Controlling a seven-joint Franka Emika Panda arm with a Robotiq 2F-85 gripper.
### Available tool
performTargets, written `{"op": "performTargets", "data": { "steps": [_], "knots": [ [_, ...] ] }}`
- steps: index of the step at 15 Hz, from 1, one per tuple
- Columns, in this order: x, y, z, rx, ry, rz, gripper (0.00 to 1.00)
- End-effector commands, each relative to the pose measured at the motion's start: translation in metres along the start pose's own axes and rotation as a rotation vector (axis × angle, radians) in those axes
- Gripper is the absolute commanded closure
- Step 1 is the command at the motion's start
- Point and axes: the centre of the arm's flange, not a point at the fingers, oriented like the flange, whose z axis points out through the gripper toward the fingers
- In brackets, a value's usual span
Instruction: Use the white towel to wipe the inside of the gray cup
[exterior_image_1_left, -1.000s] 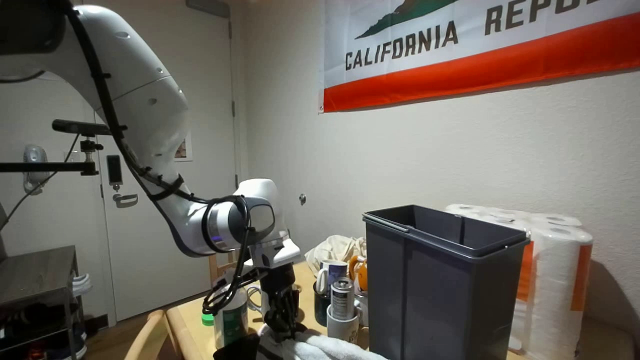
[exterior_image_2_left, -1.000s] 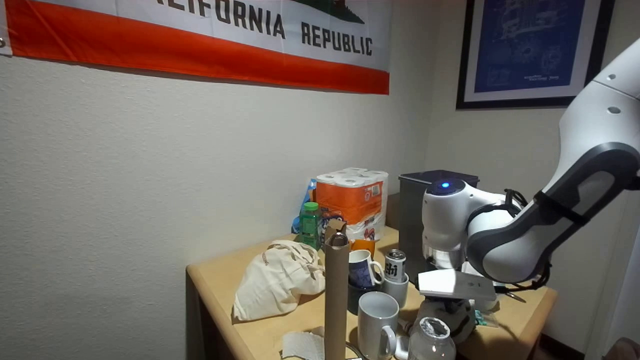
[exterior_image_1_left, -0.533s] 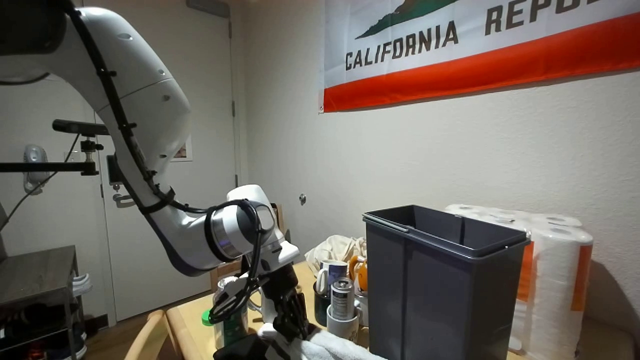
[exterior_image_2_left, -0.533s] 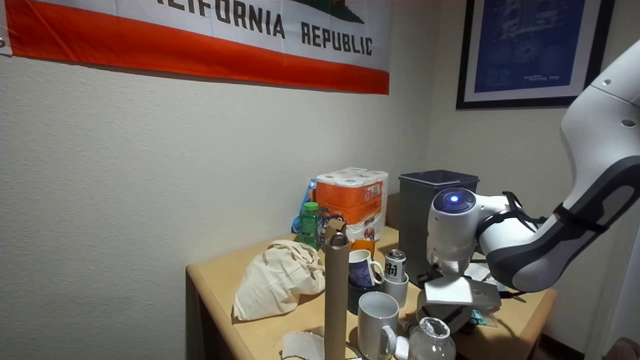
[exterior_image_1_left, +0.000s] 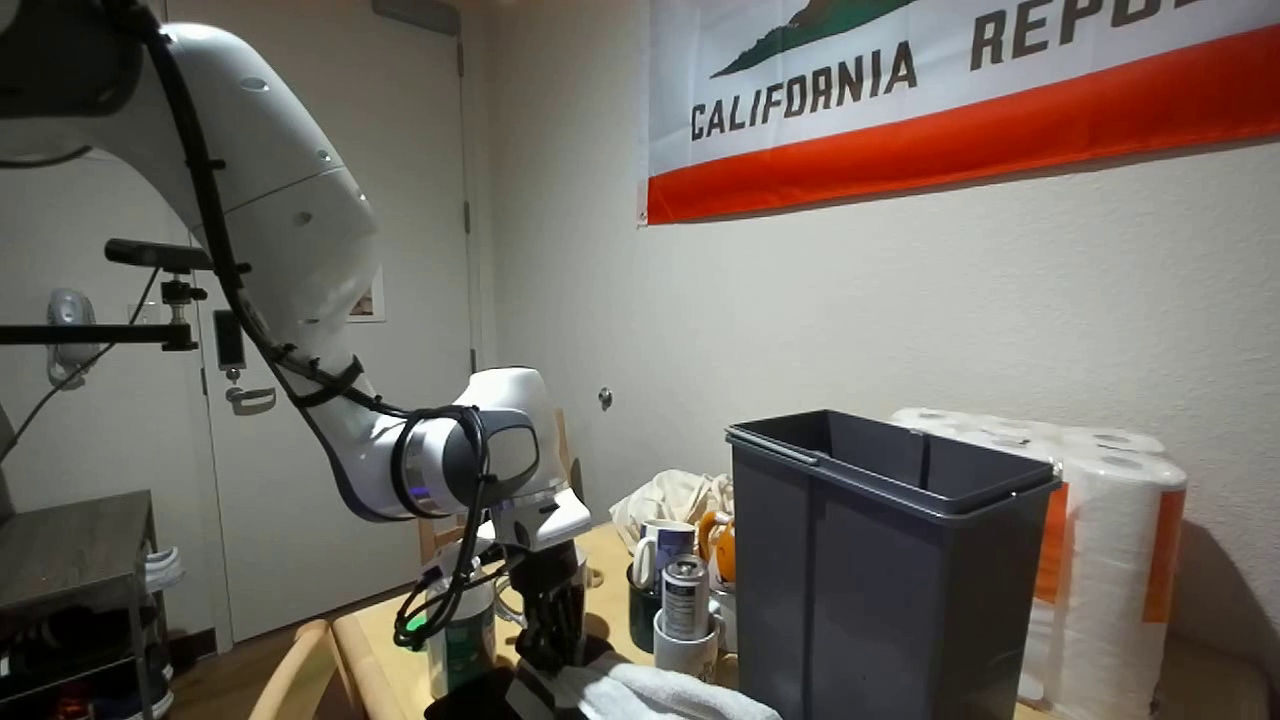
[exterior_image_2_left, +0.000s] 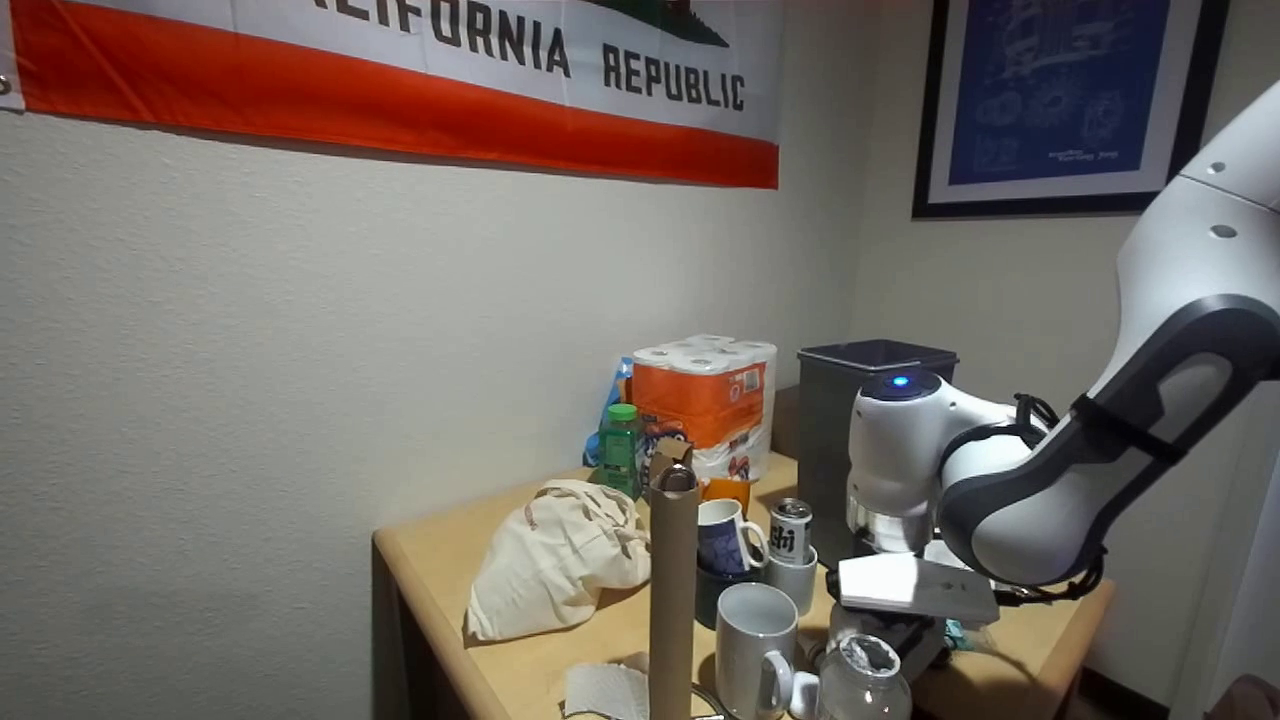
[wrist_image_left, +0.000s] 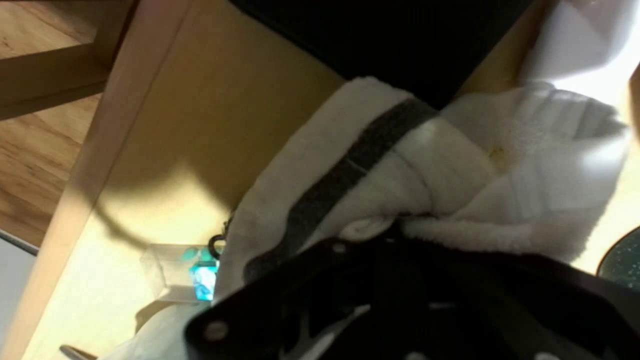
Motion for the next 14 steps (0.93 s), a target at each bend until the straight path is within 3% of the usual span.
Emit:
{"op": "performTargets", "data": {
  "steps": [1, 3, 7, 14],
  "knots": [
    [-0.001, 0.0, -0.008, 0.066, 0.017, 0.016, 0.99],
    [0.002, 0.001, -0.009, 0.059, 0.05, -0.009, 0.99],
    [0.008, 0.007, -0.024, 0.039, 0.037, -0.068, 0.99],
    [0.011, 0.009, -0.115, 0.15, 0.001, -0.163, 0.99]
  ]
}}
